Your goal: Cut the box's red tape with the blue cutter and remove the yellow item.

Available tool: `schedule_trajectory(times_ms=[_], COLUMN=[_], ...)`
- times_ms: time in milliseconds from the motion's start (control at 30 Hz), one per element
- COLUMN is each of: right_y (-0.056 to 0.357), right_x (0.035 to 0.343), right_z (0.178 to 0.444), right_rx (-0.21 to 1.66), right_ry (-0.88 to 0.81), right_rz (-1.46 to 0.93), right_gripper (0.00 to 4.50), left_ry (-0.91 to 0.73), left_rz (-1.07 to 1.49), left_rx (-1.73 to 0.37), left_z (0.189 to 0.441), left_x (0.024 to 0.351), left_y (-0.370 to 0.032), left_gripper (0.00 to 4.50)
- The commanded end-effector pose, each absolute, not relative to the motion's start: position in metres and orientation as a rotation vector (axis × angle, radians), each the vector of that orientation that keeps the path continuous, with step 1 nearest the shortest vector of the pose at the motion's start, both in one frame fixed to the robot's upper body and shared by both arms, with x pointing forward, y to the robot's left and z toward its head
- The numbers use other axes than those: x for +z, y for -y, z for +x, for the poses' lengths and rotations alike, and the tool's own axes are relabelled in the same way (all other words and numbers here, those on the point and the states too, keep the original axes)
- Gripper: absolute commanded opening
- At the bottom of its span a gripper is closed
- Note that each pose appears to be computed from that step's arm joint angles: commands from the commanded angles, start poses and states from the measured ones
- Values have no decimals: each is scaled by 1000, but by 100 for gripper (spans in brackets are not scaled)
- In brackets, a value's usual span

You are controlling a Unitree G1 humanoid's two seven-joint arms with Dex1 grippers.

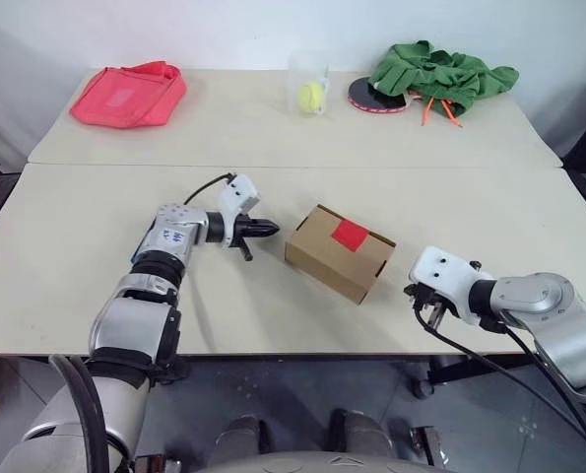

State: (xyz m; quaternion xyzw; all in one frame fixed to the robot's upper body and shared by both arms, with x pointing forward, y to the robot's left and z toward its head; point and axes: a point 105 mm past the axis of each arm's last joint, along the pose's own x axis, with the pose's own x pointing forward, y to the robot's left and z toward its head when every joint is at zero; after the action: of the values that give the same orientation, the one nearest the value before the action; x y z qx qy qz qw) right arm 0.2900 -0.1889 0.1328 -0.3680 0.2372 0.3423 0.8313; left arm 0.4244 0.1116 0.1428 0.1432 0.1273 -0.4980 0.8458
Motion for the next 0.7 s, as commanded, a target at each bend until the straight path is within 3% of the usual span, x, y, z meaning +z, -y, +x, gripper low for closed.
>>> schedule_trajectory(times_ms=[33,200,300,533,700], right_y=[195,212,225,227,219], right_x=[151,203,218,227,237], right_z=[290,298,294,290,288], right_rx=[682,580,611,765,903], right_ry=[-451,-278,-262,-205,-155], right_rz=[-821,-670,-612,-514,-451], right_gripper=[0,0,55,284,446], left_ry=[-191,-115,-99,-140,-193], left_rz=[319,314,276,222,186], left_rx=[-1025,-999,-960,-873,-695], left_z=[428,426,420,388,363], left_x=[161,195,219,231,228], left_y=[-118,-141,-158,-186,-226], left_gripper=[4,4,60,266,414])
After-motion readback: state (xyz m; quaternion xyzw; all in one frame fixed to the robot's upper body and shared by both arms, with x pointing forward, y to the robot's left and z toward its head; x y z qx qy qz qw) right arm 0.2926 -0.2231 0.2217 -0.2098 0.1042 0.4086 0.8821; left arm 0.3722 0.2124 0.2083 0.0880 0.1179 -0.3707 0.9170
